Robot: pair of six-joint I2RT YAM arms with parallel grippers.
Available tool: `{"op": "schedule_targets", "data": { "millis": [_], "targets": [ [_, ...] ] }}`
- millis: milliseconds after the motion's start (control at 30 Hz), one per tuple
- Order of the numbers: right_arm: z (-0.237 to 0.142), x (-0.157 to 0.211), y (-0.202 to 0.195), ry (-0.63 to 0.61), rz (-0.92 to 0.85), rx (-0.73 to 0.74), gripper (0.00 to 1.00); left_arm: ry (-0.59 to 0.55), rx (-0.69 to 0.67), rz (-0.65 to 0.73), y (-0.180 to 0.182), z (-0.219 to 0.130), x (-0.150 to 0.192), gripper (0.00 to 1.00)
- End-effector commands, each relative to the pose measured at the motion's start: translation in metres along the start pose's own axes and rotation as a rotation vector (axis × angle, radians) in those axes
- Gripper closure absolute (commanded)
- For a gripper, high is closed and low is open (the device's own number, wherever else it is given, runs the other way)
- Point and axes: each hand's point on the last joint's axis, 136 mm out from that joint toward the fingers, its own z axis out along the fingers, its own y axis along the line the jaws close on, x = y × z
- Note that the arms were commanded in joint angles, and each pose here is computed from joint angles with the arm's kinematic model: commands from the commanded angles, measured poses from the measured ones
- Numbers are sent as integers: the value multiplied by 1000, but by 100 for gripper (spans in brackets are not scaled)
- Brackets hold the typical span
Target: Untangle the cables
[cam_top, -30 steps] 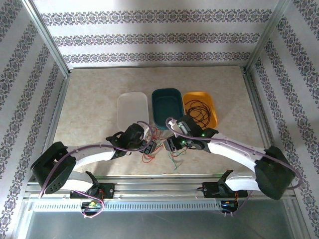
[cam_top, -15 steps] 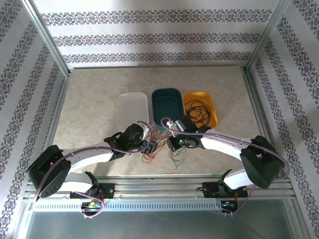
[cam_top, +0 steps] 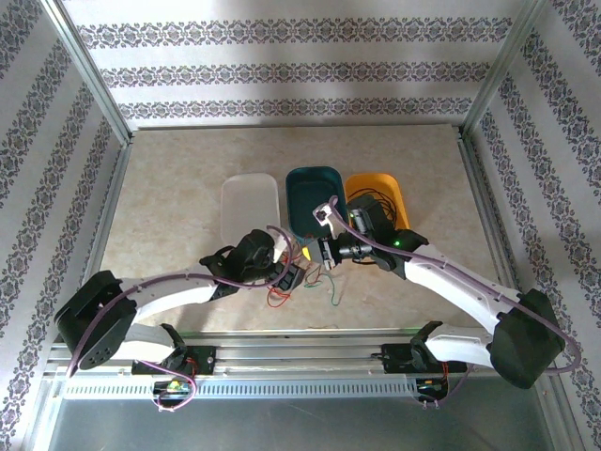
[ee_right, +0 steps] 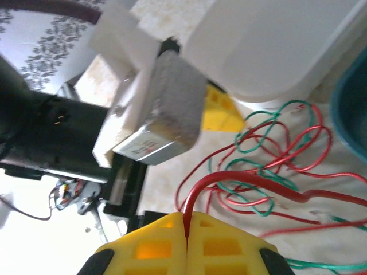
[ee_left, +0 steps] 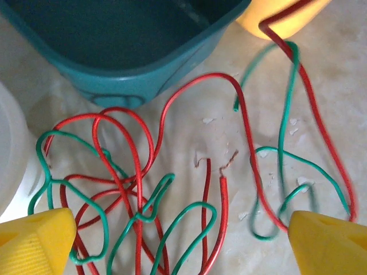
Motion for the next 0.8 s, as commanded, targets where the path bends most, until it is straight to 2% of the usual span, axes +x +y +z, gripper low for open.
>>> {"op": "schedule_targets", "data": {
  "millis": [0,133,400,767],
  "targets": [
    [-10,-16,33,-20,-5,-144,100,-58,46,37,-14,3,-20,5],
    [-23,-29,45,-64,-19,-179,100,-73,38,35,-13,10,-24,7],
    [-74,-71,62,-246,-47,-189,100,-52,34,8,-11,27,-16,10],
    [-105,-95,74,-380,-70,-179,100,7,11,10,-4,49,4,19]
  ]
}}
